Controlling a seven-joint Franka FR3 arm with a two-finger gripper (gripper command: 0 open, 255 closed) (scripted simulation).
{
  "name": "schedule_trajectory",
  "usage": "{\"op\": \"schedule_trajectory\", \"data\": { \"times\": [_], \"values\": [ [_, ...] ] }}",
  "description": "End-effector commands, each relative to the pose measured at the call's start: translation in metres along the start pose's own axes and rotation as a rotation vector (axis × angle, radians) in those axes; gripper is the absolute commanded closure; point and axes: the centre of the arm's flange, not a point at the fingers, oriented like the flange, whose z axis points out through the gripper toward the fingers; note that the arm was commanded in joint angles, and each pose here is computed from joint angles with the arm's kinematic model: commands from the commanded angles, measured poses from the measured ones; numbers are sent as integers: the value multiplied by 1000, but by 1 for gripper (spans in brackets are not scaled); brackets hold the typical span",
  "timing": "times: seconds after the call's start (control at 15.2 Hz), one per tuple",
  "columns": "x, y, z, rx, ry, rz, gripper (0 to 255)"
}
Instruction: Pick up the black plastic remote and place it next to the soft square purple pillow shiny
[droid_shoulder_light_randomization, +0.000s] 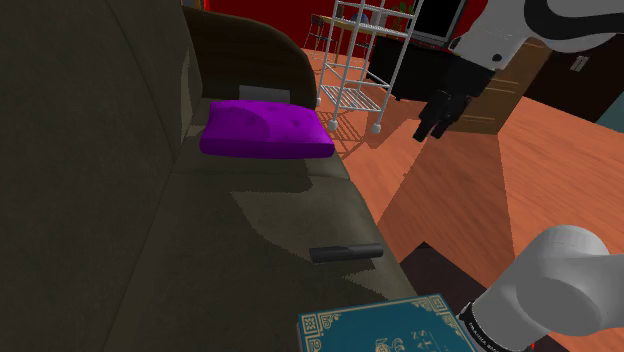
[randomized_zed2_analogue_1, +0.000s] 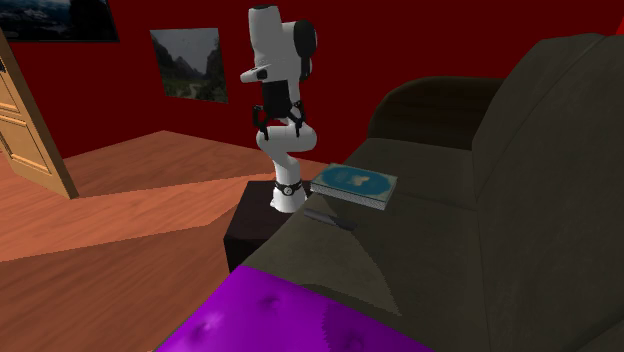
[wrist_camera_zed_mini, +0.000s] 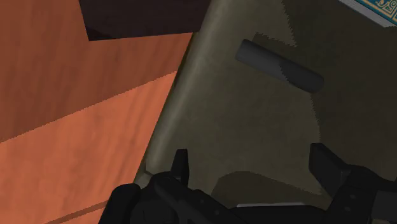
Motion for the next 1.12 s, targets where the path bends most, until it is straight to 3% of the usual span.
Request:
{"op": "schedule_trajectory", "data": {
  "times": [0.0,0.53,1.06],
  "values": [
    [0,0,0,0,0,0,0],
    [20,-43,97,4,-79,-374,0],
    [16,-89,195,8,-157,-747,0]
  ]
}}
